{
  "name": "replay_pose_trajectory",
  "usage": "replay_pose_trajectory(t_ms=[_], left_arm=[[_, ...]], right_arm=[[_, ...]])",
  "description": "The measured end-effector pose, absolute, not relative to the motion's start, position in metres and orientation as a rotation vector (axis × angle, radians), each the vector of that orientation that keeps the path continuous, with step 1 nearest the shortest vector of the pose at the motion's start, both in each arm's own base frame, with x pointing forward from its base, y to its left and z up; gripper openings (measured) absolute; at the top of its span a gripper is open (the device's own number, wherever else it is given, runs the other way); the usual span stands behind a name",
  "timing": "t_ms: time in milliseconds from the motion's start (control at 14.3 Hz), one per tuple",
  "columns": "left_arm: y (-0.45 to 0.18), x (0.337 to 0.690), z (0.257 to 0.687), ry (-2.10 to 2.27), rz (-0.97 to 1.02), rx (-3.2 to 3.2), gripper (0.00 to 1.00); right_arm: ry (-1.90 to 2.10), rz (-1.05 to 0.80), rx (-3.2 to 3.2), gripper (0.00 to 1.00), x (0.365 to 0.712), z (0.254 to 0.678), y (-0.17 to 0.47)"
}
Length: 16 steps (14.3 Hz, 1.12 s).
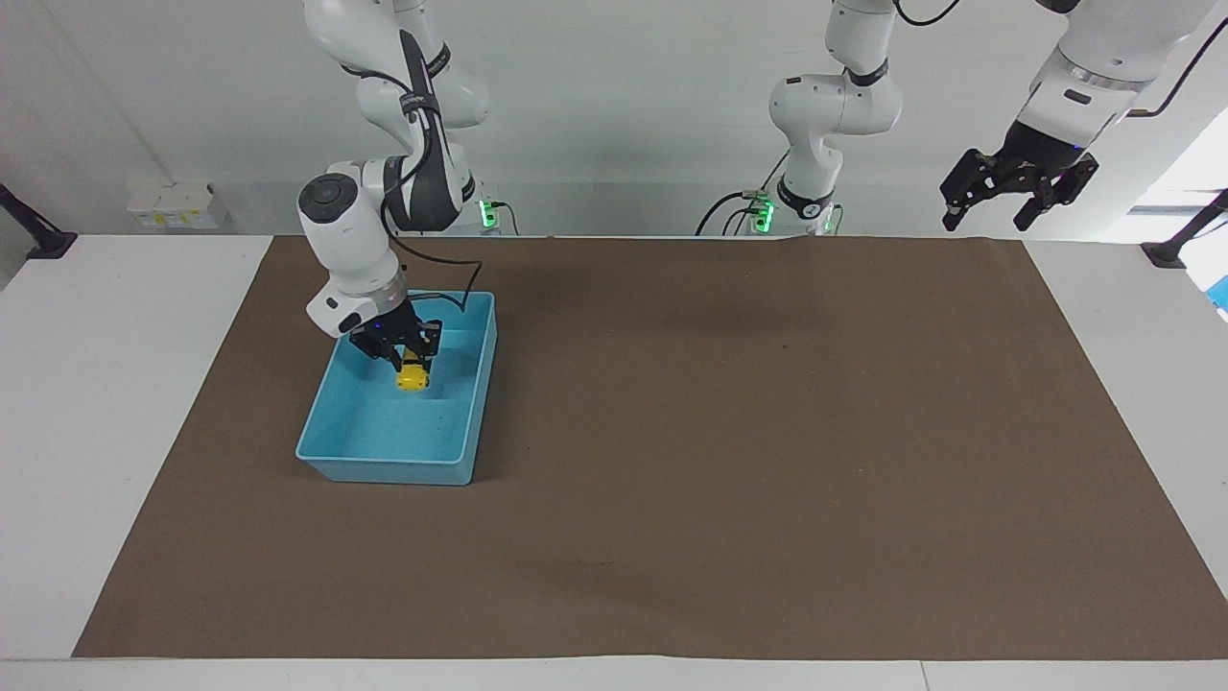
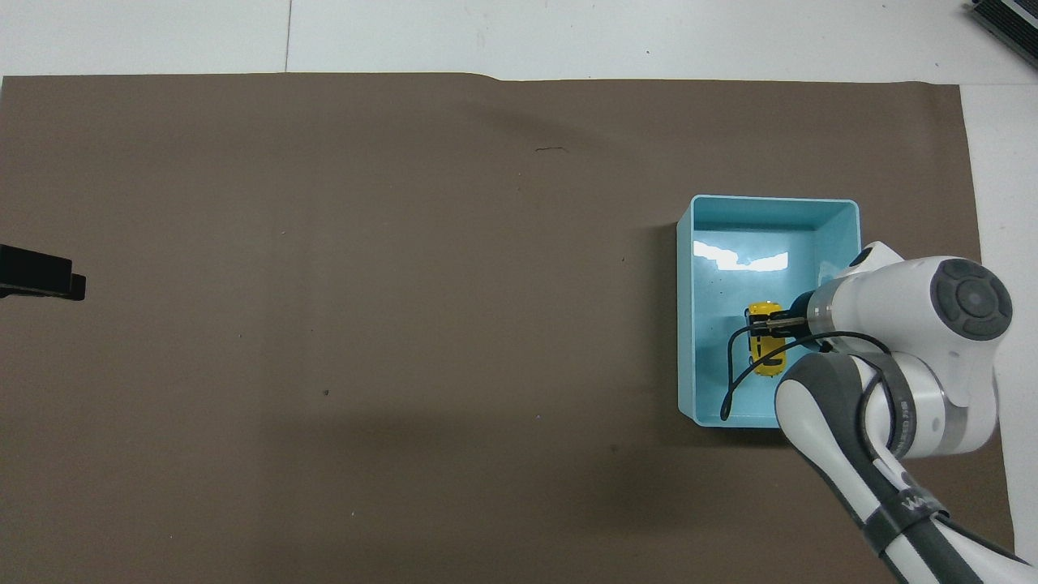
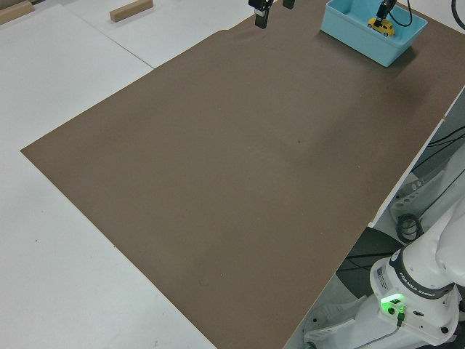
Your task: Wind up and store yellow beetle car
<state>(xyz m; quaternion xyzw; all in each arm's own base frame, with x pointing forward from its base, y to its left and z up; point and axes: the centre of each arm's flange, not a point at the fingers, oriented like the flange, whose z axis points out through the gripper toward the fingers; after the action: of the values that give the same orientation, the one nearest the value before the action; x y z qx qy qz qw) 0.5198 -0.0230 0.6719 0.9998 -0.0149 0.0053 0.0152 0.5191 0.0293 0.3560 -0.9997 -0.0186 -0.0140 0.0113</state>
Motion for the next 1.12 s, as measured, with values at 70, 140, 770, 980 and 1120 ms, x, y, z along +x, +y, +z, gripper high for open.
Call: replay_pose_trajectory(t_ms=[70, 140, 770, 980, 1120], left_arm=[[-0.023, 0.52, 0.672, -0.046, 0.017, 3.111, 1.0], [-0.023, 0.52, 0.672, -0.046, 0.017, 3.111, 1.0], [-0.023, 0.52, 0.672, -0.046, 0.017, 3.111, 1.0], [-0.023, 0.52, 0.672, -0.046, 0.017, 3.111, 1.0], [-0.023, 0.52, 0.672, -0.046, 0.017, 3.111, 1.0]], right_arm=[[-0.051, -0.041, -3.114, 0.44, 0.517, 0.354, 0.029], [-0.038, -0.045, -3.106, 0.44, 0.515, 0.349, 0.029], [-0.026, -0.137, -3.097, 0.88, 0.495, 0.321, 0.03], [-0.034, -0.144, -3.095, 1.0, 0.507, 0.347, 0.033], [-0.037, -0.166, -3.092, 1.0, 0.518, 0.367, 0.033]])
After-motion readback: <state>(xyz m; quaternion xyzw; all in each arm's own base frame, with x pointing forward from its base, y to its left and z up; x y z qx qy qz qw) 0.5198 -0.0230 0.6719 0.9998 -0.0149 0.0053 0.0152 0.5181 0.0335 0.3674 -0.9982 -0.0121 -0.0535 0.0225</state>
